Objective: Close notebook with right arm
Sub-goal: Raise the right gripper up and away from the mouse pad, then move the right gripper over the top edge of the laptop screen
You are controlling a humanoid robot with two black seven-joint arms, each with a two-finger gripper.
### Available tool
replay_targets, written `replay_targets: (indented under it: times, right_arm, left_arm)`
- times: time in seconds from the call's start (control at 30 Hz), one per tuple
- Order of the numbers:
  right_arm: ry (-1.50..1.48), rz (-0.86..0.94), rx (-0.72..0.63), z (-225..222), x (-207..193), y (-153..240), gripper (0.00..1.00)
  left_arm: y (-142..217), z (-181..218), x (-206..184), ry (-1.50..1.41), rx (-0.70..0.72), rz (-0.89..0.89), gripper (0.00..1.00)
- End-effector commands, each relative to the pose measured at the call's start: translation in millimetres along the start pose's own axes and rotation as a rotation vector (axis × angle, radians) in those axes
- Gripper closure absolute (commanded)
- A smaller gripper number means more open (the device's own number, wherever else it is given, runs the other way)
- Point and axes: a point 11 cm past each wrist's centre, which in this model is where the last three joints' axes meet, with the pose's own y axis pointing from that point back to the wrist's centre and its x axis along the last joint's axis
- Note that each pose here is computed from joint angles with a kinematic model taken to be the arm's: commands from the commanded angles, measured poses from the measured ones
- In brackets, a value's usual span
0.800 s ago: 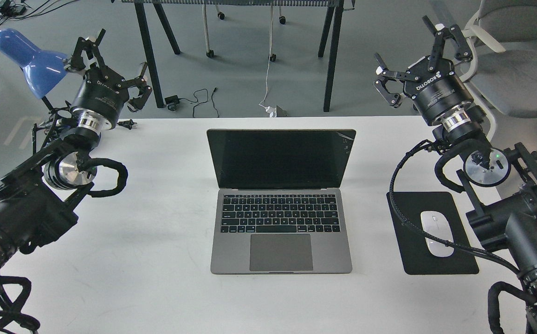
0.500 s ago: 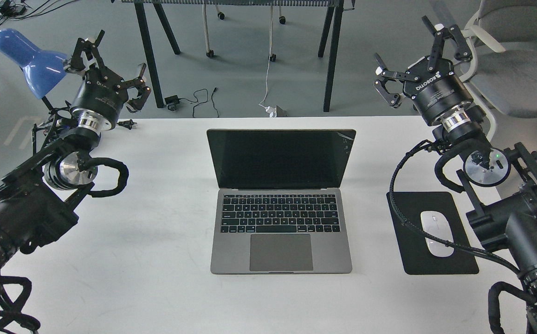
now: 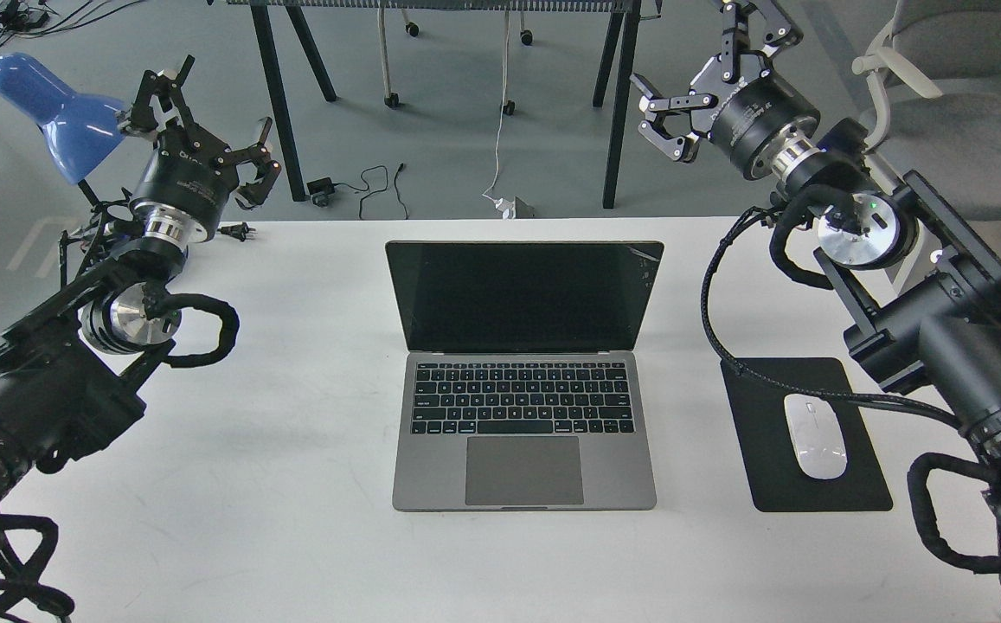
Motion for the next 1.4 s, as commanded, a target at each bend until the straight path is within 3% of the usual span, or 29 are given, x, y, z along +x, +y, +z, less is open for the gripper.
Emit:
replay_targets:
  times: [0.0, 0.6, 1.37]
  right_arm:
    - [0.146, 0.026, -0.101, 10, -4, -14, 0.00]
    - [0.472, -0.031, -0.385, 58, -26, -27, 0.00]
    - [0.579, -0.118, -0.545, 86, -27, -15, 0.00]
  left_arm:
    - [0, 0, 0, 0.000, 0.000, 0.000, 0.00]
    - [0, 0, 0, 0.001, 0.000, -0.002, 0.00]
    - [0, 0, 0, 0.001, 0.000, -0.002, 0.00]
